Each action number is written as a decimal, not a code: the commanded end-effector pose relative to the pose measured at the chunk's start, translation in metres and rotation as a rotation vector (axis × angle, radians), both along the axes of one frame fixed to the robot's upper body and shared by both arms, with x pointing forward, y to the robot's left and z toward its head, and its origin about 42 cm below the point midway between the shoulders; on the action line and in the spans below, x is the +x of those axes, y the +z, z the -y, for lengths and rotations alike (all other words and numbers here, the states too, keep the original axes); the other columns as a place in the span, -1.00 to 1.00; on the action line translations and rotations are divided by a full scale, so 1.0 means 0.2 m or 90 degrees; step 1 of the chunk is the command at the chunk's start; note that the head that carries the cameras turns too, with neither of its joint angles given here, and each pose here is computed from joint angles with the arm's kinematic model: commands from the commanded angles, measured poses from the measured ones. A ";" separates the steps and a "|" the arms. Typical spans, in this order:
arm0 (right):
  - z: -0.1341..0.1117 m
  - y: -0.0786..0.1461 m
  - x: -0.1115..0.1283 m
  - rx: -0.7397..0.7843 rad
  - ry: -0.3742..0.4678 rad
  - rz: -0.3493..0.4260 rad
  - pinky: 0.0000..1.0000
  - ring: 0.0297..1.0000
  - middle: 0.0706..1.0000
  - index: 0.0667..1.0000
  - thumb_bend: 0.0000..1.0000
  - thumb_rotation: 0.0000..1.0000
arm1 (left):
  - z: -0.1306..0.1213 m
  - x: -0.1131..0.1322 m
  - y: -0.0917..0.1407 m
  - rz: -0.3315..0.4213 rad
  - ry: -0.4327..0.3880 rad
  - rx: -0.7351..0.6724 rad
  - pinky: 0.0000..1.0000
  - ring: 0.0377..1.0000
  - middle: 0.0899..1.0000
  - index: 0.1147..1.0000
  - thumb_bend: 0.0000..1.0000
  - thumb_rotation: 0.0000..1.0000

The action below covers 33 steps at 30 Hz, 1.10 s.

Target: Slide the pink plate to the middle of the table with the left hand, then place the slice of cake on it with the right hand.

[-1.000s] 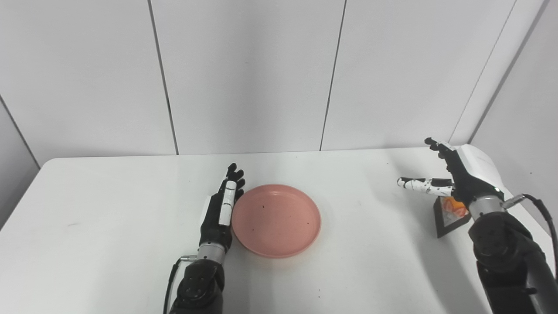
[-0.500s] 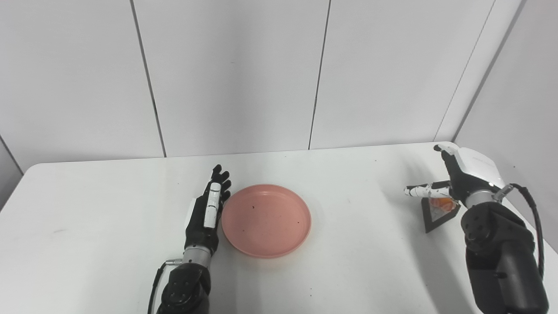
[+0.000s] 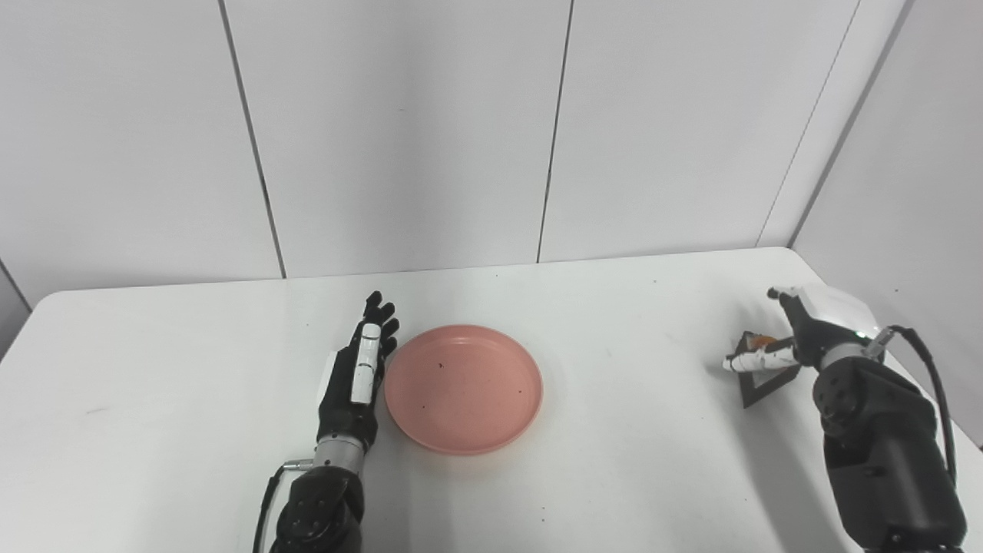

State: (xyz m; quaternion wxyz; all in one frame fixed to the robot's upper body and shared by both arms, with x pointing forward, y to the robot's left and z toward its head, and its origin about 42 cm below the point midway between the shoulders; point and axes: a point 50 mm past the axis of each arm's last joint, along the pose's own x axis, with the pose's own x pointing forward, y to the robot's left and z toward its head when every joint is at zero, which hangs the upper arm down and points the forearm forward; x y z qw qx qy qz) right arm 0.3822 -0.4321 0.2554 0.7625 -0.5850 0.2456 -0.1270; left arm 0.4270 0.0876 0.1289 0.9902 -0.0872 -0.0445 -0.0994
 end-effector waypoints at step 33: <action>0.12 0.01 0.10 -0.017 -0.024 0.151 -0.64 -0.56 -0.14 -0.10 0.06 -0.99 | -0.02 -0.03 -0.04 -0.013 -0.003 0.017 0.90 0.90 0.89 0.87 0.32 1.00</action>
